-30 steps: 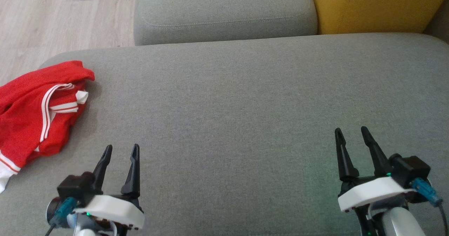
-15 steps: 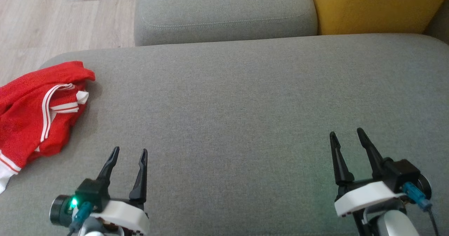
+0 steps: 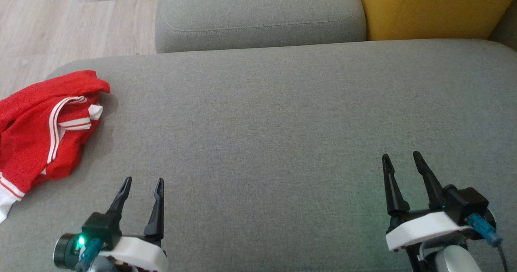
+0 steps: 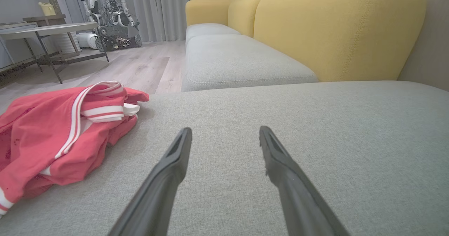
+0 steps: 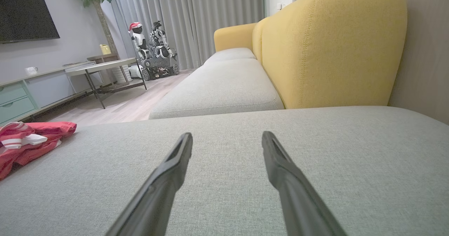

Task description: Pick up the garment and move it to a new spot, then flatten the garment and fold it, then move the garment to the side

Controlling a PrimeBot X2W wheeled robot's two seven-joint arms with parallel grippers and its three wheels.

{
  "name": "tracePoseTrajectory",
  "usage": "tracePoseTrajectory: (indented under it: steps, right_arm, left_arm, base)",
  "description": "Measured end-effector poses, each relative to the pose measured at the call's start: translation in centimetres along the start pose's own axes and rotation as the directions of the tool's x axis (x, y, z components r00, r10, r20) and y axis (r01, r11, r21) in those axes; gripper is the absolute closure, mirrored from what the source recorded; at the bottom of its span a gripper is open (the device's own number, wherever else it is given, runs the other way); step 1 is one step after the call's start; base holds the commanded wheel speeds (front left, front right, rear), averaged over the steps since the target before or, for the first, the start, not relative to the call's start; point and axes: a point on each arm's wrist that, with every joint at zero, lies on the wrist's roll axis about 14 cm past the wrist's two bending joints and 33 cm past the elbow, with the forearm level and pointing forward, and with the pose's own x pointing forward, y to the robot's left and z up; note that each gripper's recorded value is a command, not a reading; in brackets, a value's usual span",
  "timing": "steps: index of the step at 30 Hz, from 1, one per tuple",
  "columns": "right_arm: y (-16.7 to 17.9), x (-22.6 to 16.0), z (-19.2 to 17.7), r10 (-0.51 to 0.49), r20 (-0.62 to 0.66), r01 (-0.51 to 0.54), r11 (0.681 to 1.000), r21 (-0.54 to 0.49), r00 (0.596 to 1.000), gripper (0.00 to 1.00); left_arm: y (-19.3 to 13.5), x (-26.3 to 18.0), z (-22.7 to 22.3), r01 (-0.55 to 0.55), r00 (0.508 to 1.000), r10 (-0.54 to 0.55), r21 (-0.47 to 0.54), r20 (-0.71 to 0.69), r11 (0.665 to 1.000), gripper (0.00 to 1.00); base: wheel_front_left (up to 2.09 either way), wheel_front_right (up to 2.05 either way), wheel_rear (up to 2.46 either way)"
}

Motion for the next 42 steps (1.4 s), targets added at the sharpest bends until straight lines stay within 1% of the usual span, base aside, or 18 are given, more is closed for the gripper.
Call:
tracePoseTrajectory:
  steps: [20,26,33,37,42]
  right_arm:
    - [0.0,0.0,-0.1,0.001,-0.004,-0.001,1.0,-0.003,1.0,0.0]
    - [0.3,0.3,-0.1,0.011,-0.006,-0.011,1.0,-0.003,1.0,0.0]
    - [1.5,1.1,-0.1,0.05,-0.01,-0.05,0.999,-0.006,0.999,0.0]
    - [3.0,1.4,-0.3,0.097,-0.017,-0.097,0.995,-0.005,0.995,0.0]
    - [5.8,2.5,0.0,0.183,-0.019,-0.183,0.983,-0.01,0.983,0.0]
  left_arm:
    - [0.0,0.0,-0.2,-0.003,1.0,0.003,-0.011,-0.007,1.0,0.0]
    - [0.3,-0.2,-0.3,-0.021,1.0,0.021,-0.019,-0.008,1.0,0.0]
    - [1.9,-1.1,-0.2,-0.084,0.996,0.084,-0.029,-0.004,0.996,0.0]
    - [3.5,-2.2,0.0,-0.141,0.99,0.141,-0.031,0.002,0.99,0.0]
    - [5.5,-3.9,0.3,-0.219,0.975,0.22,-0.035,0.015,0.975,0.0]
  base:
    - [0.0,0.0,0.0]
    - [0.0,0.0,0.0]
    - [0.0,0.0,0.0]
    - [0.0,0.0,0.0]
    - [0.0,0.0,0.0]
